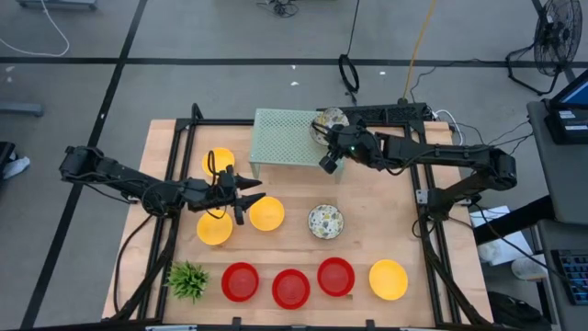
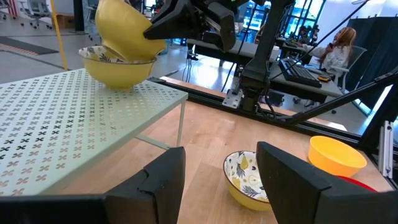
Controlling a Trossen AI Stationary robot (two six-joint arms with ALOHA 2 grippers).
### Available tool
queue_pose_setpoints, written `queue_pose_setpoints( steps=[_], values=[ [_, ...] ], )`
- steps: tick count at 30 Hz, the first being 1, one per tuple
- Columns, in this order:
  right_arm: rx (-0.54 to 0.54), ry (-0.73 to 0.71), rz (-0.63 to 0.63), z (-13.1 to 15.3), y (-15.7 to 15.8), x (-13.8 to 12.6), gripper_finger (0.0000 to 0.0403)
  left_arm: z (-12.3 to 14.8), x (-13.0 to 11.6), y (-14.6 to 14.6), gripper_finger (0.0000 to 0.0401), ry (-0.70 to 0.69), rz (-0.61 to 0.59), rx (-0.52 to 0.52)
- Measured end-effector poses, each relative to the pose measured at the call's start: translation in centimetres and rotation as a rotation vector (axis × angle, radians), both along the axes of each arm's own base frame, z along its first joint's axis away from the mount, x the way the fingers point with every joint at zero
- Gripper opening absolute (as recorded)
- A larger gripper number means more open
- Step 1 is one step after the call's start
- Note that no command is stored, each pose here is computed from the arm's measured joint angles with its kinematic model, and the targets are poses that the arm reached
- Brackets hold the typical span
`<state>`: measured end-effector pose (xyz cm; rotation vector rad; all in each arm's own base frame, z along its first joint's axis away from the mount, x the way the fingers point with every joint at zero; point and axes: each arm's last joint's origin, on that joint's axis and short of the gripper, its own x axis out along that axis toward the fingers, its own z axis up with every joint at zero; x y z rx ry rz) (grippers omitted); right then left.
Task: Pick & Place Mini bowls
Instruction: Stack the white patterned bowl on the white patterned bowl on the shelf
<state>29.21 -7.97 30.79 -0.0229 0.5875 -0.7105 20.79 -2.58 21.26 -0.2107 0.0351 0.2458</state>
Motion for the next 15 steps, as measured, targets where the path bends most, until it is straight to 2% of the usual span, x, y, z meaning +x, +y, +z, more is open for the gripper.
queue_pose_setpoints(
  steps=[15],
  values=[
    [0.0, -0.063, 0.019, 0.04, -0.08, 0.32, 0.0015, 0.0, 0.0, 0.0, 0.02, 0.0, 0.0, 0.0]
  ],
)
